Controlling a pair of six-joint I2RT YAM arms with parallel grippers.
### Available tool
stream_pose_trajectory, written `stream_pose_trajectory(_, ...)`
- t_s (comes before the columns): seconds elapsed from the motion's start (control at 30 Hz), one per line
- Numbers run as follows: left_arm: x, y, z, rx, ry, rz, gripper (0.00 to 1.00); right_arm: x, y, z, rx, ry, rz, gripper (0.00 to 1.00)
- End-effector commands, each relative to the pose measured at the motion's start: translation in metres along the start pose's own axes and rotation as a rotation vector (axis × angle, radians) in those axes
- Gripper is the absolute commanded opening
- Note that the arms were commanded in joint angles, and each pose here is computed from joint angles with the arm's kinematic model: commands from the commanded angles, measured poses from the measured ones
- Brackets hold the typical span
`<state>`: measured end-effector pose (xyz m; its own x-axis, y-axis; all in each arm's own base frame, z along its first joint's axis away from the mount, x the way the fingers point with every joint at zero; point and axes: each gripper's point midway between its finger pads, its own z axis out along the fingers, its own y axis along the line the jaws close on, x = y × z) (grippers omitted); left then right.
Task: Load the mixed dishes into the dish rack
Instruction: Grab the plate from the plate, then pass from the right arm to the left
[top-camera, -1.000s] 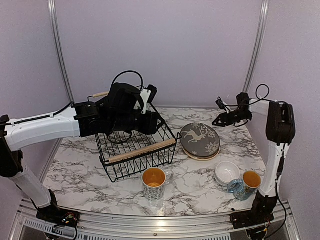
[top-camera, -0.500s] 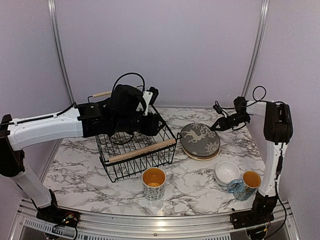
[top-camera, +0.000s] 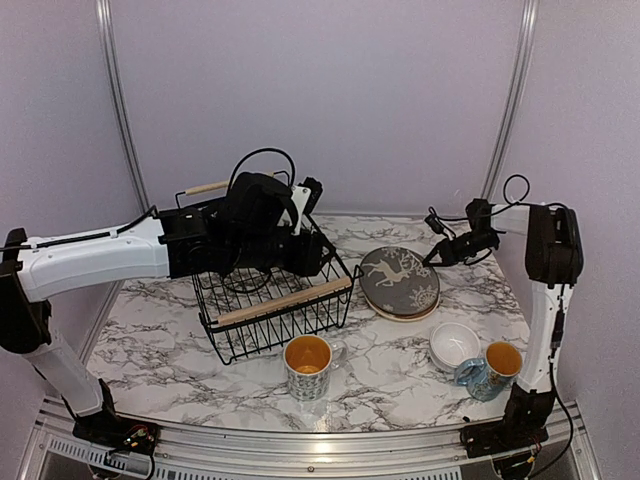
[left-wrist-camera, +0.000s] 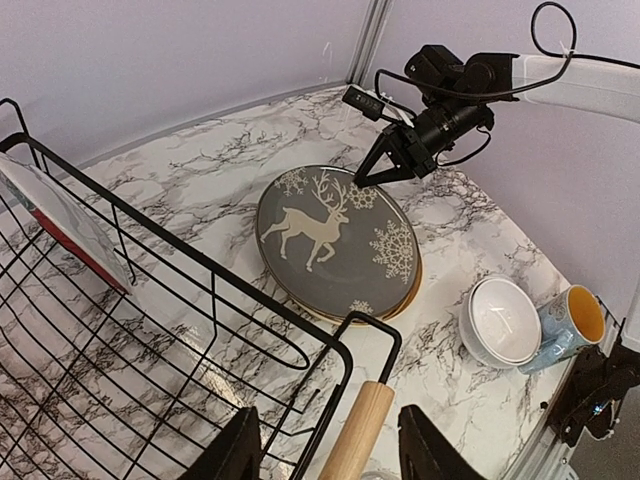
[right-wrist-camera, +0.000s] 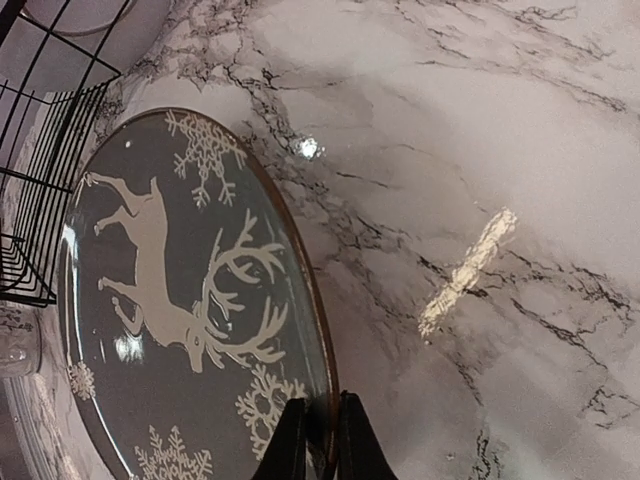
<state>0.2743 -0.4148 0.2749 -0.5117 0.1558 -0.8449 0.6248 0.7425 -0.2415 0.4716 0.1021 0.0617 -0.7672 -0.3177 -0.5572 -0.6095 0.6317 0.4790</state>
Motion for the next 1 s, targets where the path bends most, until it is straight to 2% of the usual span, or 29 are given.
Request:
stream_pose_trajectory(0.0, -0.003, -0.006, 0.005, 0.001, -0.005, 0.004, 0.49, -0.009, 0.017, -0.008, -0.014, -0.016, -0.037, 0.04)
stream_pose_trajectory(0.23, -0.002, -0.011, 0.008, 0.016, -0.005, 0.013, 0.49, -0.026, 0.032, -0.034, 0.048, -0.060, -0.096, 0.00)
stream_pose_trajectory(0.5, -0.001, -0.014, 0.014, 0.024, -0.004, 0.037, 0.49, -0.035, 0.056, -0.051, 0.090, -0.106, -0.172, 0.00)
stream_pose_trajectory(0.73, -0.013, -0.022, 0.026, 0.034, -0.025, 0.110, 0.50, -0.048, 0.074, -0.070, 0.138, -0.162, -0.261, 0.00)
stream_pose_trajectory(0.77, -0.016, -0.023, 0.029, 0.035, -0.030, 0.132, 0.51, -0.051, 0.088, -0.066, 0.123, -0.162, -0.295, 0.00)
stream_pose_trajectory(0.97, -0.027, -0.034, 0.056, 0.038, -0.051, 0.236, 0.55, -0.054, 0.114, -0.076, 0.157, -0.197, -0.407, 0.00)
